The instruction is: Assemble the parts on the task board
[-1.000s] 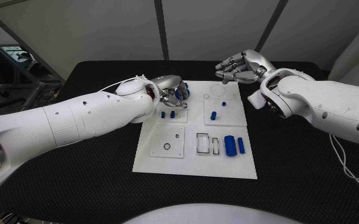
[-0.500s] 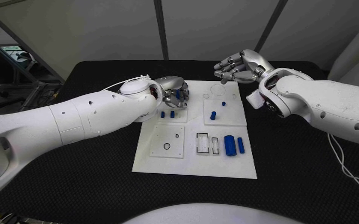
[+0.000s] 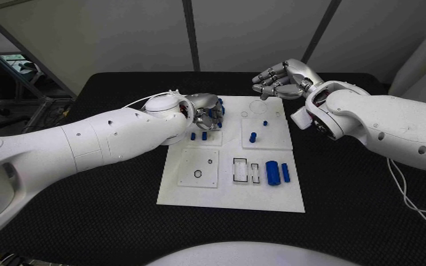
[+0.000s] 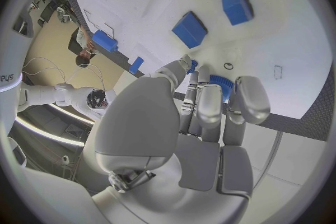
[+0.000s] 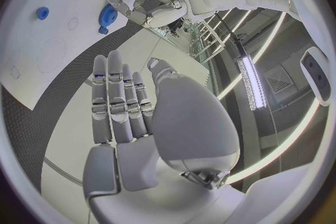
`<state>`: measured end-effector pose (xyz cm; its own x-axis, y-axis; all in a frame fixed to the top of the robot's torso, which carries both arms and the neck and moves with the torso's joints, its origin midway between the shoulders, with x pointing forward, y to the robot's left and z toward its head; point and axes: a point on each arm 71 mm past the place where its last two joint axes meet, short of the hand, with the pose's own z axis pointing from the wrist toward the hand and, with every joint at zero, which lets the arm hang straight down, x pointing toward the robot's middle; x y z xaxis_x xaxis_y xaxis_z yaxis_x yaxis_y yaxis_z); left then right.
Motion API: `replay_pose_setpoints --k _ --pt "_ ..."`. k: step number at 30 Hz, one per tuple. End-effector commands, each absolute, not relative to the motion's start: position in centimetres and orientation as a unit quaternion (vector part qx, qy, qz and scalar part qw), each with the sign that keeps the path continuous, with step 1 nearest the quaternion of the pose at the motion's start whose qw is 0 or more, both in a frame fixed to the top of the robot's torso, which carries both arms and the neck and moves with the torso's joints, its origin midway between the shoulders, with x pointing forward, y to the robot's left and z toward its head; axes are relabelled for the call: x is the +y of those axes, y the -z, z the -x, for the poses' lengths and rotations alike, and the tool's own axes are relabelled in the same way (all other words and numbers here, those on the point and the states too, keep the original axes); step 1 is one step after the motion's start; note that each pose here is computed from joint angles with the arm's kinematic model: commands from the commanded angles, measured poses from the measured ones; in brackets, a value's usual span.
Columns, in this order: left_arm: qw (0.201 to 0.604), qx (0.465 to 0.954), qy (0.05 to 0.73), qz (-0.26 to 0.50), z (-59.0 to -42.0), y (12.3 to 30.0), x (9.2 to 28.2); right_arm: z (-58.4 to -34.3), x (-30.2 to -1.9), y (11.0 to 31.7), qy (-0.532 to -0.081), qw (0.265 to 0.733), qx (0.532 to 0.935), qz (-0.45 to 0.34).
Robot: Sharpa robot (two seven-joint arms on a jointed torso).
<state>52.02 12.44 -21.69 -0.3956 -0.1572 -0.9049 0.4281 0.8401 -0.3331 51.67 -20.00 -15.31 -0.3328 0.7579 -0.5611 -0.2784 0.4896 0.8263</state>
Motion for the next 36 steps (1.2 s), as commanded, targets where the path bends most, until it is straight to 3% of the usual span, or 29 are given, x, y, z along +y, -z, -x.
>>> replay_pose_setpoints --k 1,36 --pt "0.533 0.8 0.259 -0.091 -52.06 21.99 12.42 -51.66 -19.85 15.19 -0.476 0.547 0.666 -0.176" --pt "0.533 0.801 0.261 -0.079 -52.2 22.16 12.17 -51.69 -19.87 15.22 -0.474 0.547 0.667 -0.177"
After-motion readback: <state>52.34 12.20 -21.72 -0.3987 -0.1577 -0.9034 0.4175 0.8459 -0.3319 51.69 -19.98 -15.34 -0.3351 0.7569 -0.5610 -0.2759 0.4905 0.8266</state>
